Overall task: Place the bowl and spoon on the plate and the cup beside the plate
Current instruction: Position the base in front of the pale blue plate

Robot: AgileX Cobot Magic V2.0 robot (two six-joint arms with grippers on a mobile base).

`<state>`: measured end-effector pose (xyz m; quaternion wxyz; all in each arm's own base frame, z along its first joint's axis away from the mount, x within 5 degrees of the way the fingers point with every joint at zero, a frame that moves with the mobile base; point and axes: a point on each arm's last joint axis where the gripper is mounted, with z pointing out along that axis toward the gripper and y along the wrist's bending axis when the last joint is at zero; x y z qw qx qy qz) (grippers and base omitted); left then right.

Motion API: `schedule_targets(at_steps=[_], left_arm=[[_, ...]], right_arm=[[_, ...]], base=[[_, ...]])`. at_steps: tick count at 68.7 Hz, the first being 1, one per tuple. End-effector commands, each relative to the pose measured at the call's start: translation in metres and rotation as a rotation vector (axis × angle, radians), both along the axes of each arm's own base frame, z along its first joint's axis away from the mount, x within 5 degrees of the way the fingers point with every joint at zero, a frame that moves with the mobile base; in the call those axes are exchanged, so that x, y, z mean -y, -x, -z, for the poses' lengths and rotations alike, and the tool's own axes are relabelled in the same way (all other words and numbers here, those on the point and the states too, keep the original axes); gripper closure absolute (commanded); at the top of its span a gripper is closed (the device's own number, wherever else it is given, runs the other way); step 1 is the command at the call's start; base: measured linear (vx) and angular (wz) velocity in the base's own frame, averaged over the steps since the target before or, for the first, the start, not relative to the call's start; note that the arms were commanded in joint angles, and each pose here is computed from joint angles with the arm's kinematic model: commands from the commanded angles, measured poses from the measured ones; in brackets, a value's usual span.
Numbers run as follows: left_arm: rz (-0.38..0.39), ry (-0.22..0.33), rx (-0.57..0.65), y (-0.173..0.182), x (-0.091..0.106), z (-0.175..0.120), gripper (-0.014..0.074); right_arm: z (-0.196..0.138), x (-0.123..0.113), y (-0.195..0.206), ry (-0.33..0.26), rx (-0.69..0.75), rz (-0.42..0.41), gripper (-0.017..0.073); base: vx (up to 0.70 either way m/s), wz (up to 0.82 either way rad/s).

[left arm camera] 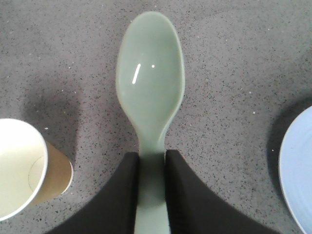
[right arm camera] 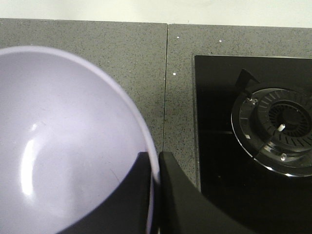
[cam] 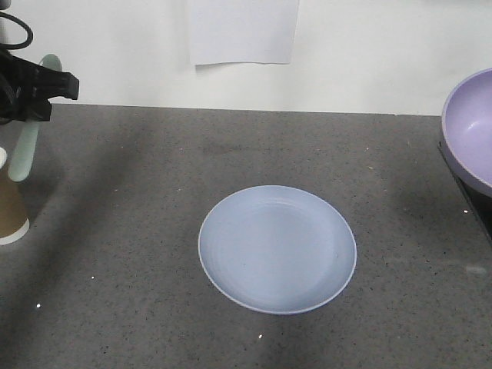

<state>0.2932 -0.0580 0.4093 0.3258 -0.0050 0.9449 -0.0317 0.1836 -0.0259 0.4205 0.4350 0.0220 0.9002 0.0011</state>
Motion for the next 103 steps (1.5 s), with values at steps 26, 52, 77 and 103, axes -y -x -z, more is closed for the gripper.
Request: schedule_targets(at_steps=[26, 52, 77, 103], left_arm=[[0.000, 0.027, 0.107, 0.0074, -0.0007, -0.0209, 0.0600], [0.000, 0.027, 0.107, 0.0074, -0.0007, -0.0209, 0.0600], [0.000, 0.027, 0.107, 0.0074, -0.0007, -0.0209, 0.0600], [0.000, 0.027, 0.107, 0.0074, -0.0007, -0.0209, 0.0600]], right_arm=[[-0.0165, -0.0005, 0.0020, 0.018, 0.106, 0.003, 0.0566], [-0.0165, -0.0005, 0.0020, 0.018, 0.106, 0.003, 0.0566], [-0.0165, -0.0005, 0.0020, 0.018, 0.106, 0.003, 0.0566], [-0.0165, -0.0005, 0.0020, 0.018, 0.106, 0.003, 0.0566]], base=[[0.03, 0.01], [0.00, 0.00], [0.00, 0.00], [0.00, 0.00]])
